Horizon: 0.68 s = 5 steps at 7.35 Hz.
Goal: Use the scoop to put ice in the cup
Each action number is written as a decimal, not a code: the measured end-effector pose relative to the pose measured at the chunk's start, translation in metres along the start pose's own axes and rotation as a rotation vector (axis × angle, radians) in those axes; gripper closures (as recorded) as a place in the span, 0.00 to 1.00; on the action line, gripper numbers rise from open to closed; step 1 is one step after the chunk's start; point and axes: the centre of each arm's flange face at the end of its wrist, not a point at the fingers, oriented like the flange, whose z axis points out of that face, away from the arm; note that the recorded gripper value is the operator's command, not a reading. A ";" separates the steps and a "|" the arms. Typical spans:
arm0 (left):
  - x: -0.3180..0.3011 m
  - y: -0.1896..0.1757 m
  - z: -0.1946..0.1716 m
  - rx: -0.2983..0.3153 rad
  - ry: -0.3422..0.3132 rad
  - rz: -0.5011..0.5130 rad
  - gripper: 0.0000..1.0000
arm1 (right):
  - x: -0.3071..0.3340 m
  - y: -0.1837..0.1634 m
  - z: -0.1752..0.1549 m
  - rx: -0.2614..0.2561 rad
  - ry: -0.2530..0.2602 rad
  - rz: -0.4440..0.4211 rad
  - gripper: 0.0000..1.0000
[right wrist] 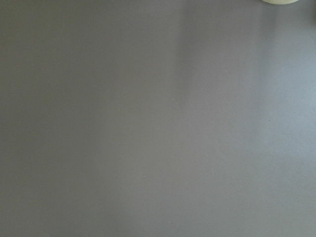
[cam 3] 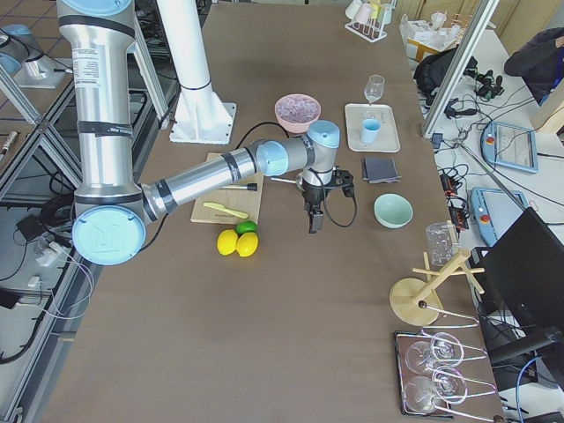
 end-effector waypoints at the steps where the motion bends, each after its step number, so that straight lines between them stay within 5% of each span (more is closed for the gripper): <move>1: 0.000 0.000 0.000 0.001 0.001 0.000 0.02 | 0.045 0.007 -0.010 0.010 -0.027 -0.005 0.00; 5: 0.000 0.000 -0.001 0.002 0.002 -0.001 0.02 | 0.204 0.052 -0.015 0.040 -0.080 -0.025 0.00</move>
